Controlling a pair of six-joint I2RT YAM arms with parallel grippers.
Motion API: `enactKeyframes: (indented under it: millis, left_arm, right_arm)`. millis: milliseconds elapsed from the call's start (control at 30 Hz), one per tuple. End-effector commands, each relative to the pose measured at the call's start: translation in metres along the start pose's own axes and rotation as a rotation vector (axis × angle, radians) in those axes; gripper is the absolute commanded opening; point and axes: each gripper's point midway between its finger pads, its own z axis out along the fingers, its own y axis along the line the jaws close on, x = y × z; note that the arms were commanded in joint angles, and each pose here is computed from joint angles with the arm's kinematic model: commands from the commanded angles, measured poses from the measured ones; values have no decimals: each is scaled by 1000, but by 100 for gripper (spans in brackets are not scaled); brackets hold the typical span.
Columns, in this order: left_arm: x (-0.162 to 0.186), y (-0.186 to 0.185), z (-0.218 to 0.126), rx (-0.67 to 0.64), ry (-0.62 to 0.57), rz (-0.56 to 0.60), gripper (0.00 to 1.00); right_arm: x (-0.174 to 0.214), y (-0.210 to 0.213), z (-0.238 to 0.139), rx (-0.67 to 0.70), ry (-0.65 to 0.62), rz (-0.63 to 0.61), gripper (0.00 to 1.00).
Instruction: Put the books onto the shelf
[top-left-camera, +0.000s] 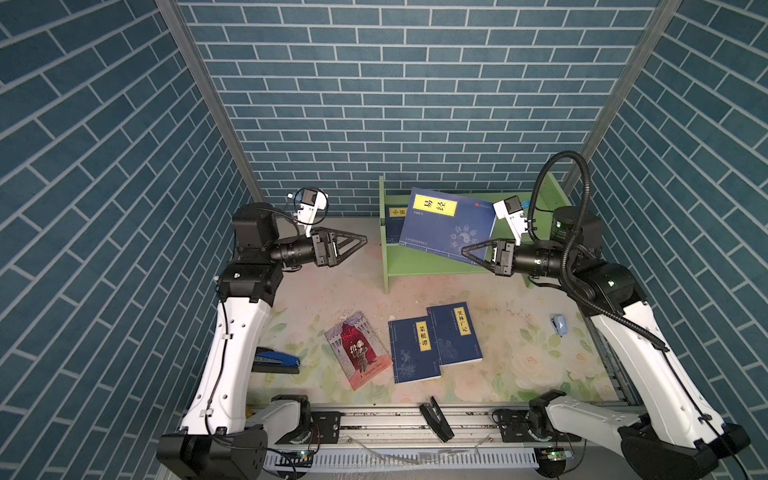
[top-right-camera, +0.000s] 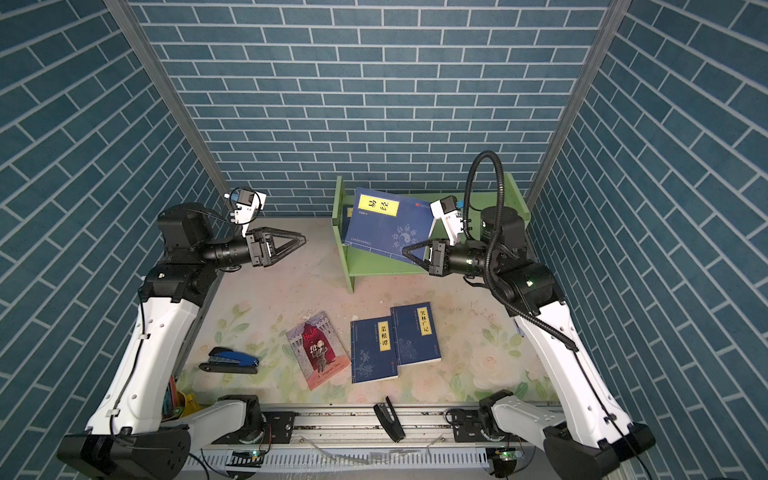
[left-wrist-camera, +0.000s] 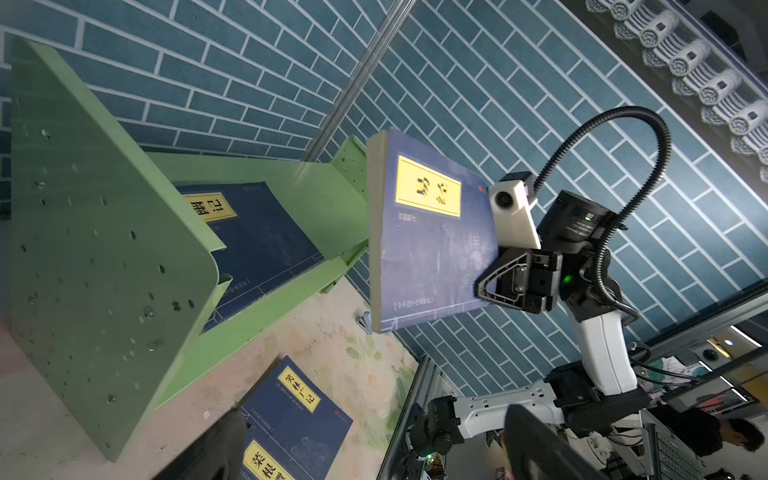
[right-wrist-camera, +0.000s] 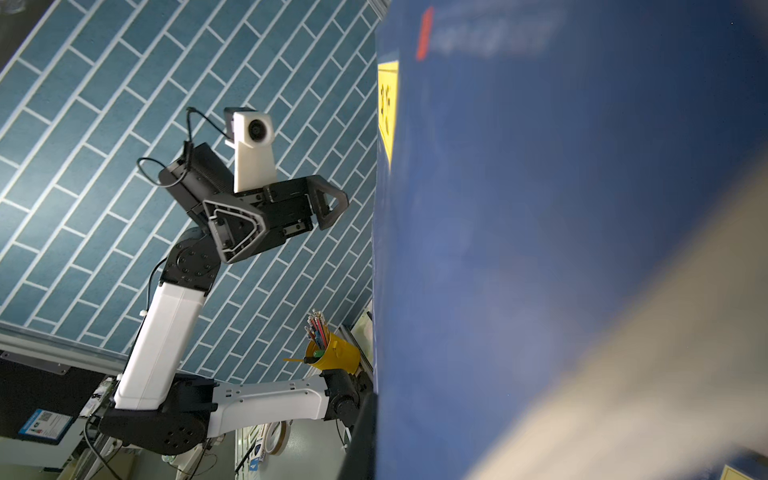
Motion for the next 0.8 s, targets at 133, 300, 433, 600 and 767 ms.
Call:
enactKeyframes:
  millis: [133, 300, 433, 600, 767]
  left_arm:
    - [3, -18, -3, 104, -7, 26, 98]
    - [5, -15, -1, 118, -1, 10, 98]
    - [4, -11, 1, 122, 0, -1, 98]
    - [0, -11, 2, 134, -4, 5, 99]
    - [2, -7, 3, 141, 4, -2, 99]
  right_arm:
    - [-19, -15, 26, -142, 119, 53, 0]
    - [-30, -27, 41, -173, 172, 88, 0]
    - [-33, -37, 53, -223, 213, 133, 0]
    - [-37, -55, 66, -219, 253, 177, 0]
    - [-35, -69, 70, -175, 278, 199, 0]
